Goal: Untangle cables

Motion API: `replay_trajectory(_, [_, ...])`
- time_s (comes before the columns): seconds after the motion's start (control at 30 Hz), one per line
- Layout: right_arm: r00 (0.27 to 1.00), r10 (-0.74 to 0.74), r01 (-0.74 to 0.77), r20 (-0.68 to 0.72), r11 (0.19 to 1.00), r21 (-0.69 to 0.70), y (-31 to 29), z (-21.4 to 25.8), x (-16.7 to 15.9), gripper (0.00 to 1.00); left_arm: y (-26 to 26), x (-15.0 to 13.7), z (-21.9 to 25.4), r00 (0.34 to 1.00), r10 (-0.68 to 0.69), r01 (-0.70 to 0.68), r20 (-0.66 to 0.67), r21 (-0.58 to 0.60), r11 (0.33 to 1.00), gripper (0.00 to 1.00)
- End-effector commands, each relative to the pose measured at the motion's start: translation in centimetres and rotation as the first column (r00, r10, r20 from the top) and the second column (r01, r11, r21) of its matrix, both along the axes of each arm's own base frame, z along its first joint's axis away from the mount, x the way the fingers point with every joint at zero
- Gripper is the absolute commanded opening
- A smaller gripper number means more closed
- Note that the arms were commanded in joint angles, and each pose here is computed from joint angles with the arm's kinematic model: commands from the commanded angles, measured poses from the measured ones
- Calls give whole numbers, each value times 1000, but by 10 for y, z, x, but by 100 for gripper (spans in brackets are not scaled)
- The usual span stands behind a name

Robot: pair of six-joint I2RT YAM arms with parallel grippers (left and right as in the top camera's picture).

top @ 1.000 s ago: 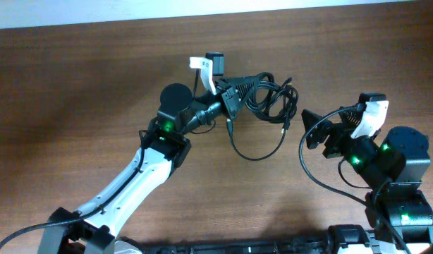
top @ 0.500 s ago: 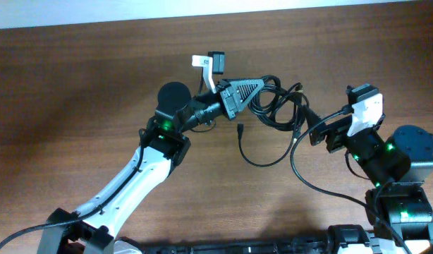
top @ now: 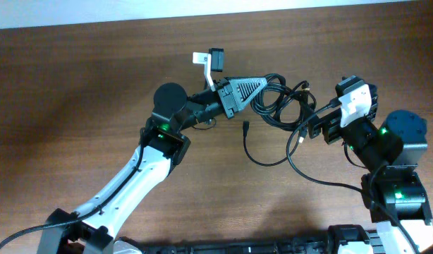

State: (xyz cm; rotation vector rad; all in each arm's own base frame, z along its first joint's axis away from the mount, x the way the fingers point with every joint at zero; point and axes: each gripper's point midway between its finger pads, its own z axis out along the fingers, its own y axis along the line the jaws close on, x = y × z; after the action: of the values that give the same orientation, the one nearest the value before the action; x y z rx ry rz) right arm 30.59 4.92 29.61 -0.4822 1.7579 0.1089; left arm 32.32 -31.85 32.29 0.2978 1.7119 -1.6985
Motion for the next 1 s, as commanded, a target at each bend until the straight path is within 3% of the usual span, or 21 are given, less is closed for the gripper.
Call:
replay_trajectory(0.0, [999, -1, 2, 50, 1000, -8, -1, 14, 2, 99, 2, -3, 21, 1000, -3, 4, 29, -34, 999, 0])
replay_trajectory(0.63, [996, -49, 50, 75, 999, -19, -10, 16, 16, 99, -10, -16, 29, 998, -31, 34, 53, -55, 998, 0])
replay_trajectory(0.97, [985, -78, 82, 152, 996, -22, -16, 31, 34, 99, -10, -16, 29, 998, -30, 33, 54, -56, 998, 0])
